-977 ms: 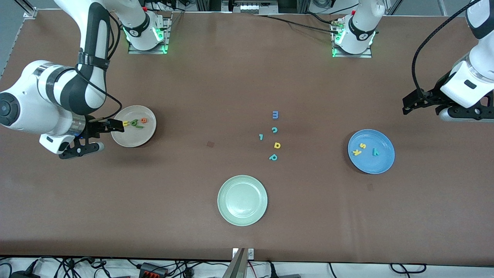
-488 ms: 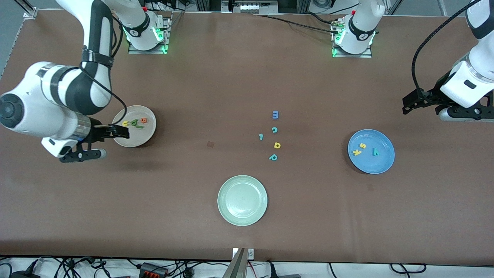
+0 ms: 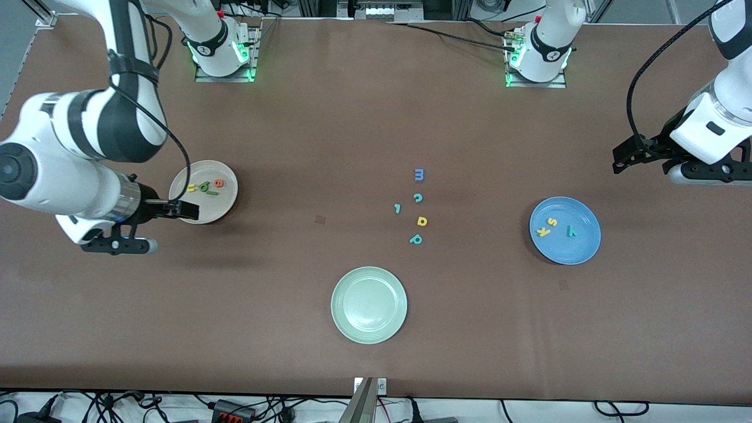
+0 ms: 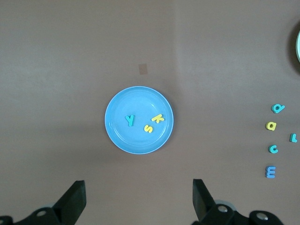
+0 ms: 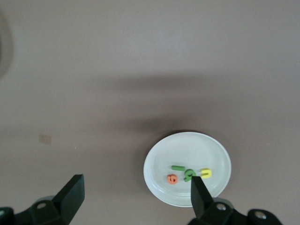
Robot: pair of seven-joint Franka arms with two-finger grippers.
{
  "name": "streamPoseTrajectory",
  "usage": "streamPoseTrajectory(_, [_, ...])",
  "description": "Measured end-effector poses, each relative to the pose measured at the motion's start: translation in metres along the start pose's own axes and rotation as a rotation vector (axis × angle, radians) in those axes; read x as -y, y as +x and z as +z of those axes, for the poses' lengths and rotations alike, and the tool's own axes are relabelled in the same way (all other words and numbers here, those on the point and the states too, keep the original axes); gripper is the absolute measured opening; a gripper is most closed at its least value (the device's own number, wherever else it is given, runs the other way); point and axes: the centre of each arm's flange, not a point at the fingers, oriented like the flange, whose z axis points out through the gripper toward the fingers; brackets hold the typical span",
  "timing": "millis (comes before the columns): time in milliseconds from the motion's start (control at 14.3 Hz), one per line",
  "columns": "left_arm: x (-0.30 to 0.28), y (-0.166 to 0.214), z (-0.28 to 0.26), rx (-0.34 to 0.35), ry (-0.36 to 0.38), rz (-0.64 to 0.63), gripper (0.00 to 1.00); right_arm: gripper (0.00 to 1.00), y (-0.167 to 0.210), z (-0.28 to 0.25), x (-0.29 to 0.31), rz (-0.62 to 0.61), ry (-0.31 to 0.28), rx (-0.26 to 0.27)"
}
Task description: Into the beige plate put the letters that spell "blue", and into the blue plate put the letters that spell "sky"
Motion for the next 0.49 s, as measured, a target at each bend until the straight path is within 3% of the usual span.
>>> streamPoseTrajectory(209, [0.0, 0.0, 0.0, 0.0, 0.0, 0.0, 1.0, 1.0, -0.008, -0.037, -0.014, -0.014, -0.039, -0.055])
streamPoseTrajectory(488, [0.0, 0.0, 0.0, 0.0, 0.0, -0.001, 1.0, 1.0, -0.028, -0.097, -0.079, 0.058, -0.012, -0.124])
